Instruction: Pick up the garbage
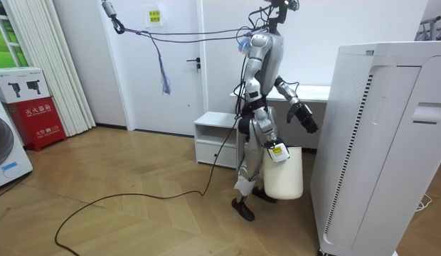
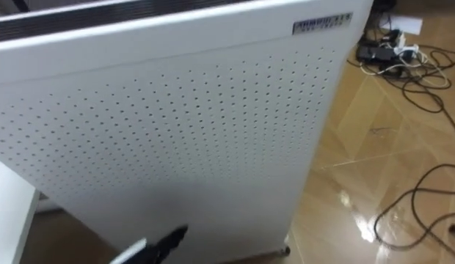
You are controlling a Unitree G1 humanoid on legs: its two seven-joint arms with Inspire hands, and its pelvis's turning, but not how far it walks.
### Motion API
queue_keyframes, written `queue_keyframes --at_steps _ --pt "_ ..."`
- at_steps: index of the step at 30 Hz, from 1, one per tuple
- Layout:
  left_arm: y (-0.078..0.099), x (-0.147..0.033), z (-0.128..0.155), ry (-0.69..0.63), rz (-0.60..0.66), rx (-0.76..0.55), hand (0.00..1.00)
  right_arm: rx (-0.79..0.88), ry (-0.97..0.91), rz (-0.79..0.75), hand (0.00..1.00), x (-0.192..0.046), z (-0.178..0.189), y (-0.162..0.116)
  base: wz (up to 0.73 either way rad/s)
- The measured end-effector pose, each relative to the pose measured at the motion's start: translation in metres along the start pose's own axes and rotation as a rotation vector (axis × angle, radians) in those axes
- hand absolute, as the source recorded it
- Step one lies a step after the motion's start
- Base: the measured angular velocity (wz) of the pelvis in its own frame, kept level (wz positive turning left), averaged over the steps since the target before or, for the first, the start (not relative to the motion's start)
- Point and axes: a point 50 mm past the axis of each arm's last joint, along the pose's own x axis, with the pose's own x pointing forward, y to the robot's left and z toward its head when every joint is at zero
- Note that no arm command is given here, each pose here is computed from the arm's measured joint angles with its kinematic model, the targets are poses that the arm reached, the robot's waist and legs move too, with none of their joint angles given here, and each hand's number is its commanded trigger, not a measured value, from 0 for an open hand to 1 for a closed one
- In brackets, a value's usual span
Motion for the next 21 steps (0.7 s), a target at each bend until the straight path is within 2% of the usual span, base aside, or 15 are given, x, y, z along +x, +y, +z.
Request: queue_keyframes --at_steps 4,6,9,14,21 --pt "-0.013 -0.010 -0.040 0.154 0.036 -0.086 0.00 0.103 0.054 -0.040 1.00 -0.008 -0.024 -0.002 0.00" --pt "-0.019 -0.024 -0.070 0.268 0.085 -0.193 0.00 0.212 0.088 -0.061 1.00 -0.013 -0.040 0.002 -0.09" --pt "-0.022 -0.041 -0.097 0.364 0.198 -0.361 0.00 0.347 0.125 -0.086 1.00 -0.019 -0.058 0.008 -0.02" --pt "-0.028 -0.049 -0.115 0.439 0.301 -0.520 0.00 0.445 0.185 -0.133 1.00 -0.023 -0.074 0.009 -0.11" --pt "-0.036 -0.069 -0.138 0.527 0.419 -0.735 0.00 0.602 0.261 -0.202 1.00 -0.033 -0.095 0.009 -0.07"
